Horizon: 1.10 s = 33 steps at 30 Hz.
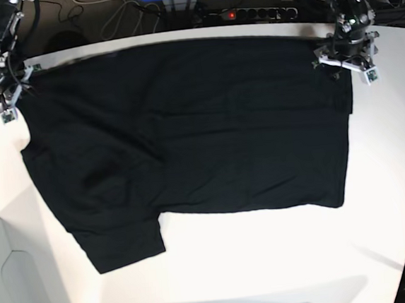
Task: Fold the T-shirt properly
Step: 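Return the right gripper to the shoulder corner beside the left gripper's edge, then move both grippers down the shirt sides to grasp the hem corners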
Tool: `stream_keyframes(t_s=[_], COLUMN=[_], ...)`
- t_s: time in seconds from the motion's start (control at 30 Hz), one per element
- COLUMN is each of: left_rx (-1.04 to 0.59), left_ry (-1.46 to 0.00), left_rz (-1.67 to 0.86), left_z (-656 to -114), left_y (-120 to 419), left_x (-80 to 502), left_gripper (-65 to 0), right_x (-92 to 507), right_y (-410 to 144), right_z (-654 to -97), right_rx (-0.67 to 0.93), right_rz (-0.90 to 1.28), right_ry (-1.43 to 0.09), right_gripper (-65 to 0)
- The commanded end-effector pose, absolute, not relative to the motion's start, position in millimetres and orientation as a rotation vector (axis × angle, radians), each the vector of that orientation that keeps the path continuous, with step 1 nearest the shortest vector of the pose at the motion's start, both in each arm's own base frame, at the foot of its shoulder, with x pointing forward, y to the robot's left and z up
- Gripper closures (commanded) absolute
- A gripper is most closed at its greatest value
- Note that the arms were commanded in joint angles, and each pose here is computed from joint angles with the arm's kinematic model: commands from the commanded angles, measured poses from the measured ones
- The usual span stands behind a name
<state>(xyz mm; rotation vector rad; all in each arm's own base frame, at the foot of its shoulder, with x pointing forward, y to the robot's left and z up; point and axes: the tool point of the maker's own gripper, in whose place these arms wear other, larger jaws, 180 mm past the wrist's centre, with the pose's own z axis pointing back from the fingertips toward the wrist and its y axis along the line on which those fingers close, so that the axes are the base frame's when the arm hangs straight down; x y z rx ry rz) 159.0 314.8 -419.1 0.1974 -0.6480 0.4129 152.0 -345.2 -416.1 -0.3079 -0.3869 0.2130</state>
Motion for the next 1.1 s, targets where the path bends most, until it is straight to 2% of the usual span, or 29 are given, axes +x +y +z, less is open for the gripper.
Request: stream_keyframes(t_s=[0.0, 0.13, 0.37, 0.57, 0.83, 1.07], left_rx=[0.220, 0.222, 0.224, 0.230, 0.273, 0.320], left_ry=[-0.599, -0.608, -0.613, -0.638, -0.740, -0.861], left_rz=[0.406, 0.412, 0.410, 0.390, 0.389, 0.425], left_z=[-424, -423, -420, -408, -368, -332], left_y=[319, 321, 322, 319, 329, 350], left_x=[149, 153, 154, 156, 164, 186], left_gripper=[-40.4, -40.4, -40.4, -40.4, -40.4, -40.4], right_x=[142, 138, 109, 106, 117, 185], right_y=[-359, -364, -365, -365, -388, -382], right_z=[-416, -419, -425, -406, -361, -335], right_rx=[-0.342, -0.337, -0.335, -0.380, -0.499, -0.506], right_rz=[0.202, 0.184, 0.198, 0.240, 0.193, 0.152], right_ry=[-0.346, -0.365, -0.308, -0.321, -0.415, -0.599], right_gripper=[-29.8, -29.8, -29.7, -29.7, -29.8, -29.8])
